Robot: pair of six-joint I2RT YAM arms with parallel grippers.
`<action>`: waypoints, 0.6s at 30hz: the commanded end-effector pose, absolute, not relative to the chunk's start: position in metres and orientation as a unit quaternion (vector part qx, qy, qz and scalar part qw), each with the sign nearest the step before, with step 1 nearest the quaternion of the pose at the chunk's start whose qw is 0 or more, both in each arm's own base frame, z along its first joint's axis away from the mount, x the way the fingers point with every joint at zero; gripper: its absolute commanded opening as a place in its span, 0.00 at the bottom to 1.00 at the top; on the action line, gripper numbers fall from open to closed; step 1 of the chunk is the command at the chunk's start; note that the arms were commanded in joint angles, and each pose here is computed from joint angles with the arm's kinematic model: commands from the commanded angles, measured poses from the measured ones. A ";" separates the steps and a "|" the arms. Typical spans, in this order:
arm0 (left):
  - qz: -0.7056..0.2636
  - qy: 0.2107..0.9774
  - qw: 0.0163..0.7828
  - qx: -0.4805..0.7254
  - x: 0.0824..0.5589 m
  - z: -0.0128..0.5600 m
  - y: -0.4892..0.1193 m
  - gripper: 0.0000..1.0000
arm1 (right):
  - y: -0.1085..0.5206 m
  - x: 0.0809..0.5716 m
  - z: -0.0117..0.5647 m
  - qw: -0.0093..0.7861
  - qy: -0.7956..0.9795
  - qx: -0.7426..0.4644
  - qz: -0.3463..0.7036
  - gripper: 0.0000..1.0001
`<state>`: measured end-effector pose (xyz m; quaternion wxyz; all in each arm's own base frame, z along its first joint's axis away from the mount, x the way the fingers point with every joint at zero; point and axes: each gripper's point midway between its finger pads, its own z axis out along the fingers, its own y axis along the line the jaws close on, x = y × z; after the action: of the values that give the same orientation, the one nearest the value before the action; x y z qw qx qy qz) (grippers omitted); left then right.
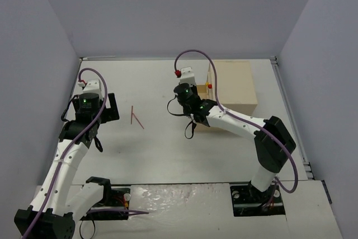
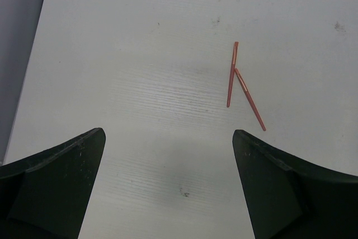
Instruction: Organize the makeup
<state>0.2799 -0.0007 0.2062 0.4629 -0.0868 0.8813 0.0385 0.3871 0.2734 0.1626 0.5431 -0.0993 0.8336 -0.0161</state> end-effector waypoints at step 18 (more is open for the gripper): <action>0.034 0.861 0.499 -0.092 0.290 0.229 0.001 0.97 | 0.315 0.382 0.190 0.536 0.828 -0.143 0.084 0.44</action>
<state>0.2799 -0.0007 0.2062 0.4629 -0.0869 0.8813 0.0383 0.3857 0.2512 0.1245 0.4899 -0.1107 0.8637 -0.0421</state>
